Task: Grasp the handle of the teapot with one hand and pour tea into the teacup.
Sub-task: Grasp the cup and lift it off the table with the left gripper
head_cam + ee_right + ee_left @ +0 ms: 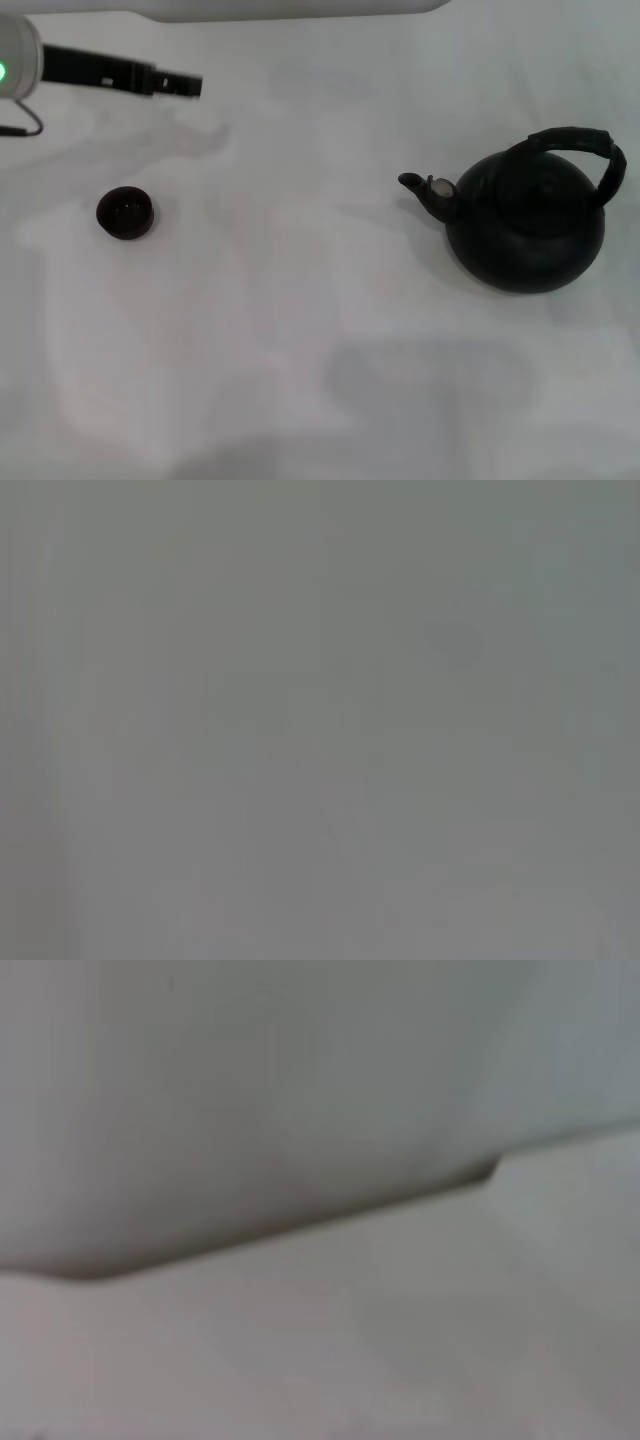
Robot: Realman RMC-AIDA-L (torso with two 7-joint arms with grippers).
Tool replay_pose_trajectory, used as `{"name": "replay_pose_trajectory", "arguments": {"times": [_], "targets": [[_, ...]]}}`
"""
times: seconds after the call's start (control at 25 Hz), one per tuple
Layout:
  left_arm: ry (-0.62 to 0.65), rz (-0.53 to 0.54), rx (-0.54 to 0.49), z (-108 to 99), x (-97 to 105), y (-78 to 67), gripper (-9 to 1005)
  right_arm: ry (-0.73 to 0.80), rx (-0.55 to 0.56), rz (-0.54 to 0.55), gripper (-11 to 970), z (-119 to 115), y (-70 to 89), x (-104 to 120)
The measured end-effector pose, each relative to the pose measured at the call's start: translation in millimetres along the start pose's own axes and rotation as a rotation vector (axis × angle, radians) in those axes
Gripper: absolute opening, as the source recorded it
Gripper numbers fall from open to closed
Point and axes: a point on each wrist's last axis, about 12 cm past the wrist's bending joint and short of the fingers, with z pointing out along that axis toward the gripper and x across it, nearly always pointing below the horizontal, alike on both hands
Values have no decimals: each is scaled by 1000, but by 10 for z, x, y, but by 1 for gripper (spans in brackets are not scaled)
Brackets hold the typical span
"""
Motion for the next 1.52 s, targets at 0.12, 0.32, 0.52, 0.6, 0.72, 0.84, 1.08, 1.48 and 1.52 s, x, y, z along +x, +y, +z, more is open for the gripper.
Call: {"name": "replay_pose_trajectory", "arguments": {"times": [0.12,0.32,0.52,0.6,0.72,0.84,1.08,1.48,1.52], "targets": [[79,38,-46,1,40,-54,872,-2,-2,-5,875,11,-1,-6],[147,45,-82,-6,51,-102,871,-5,-7,-7,875,41,10,-12],[199,45,-90,-5,97,-110,871,-4,-7,-7,875,40,11,-10],[220,38,-107,-6,118,-98,871,-3,-6,-8,875,39,10,-10],[244,33,-138,-9,143,-68,872,-3,-6,-8,875,39,6,-11],[261,29,-143,-2,163,-65,872,-3,-4,-9,874,39,3,-11],[293,21,-130,66,240,-84,871,-3,-1,-8,874,39,-3,-13],[334,10,-138,99,322,-51,871,-8,10,-6,874,39,-17,-19],[344,11,-140,110,335,-50,871,-8,10,-6,874,40,-17,-19]]}}
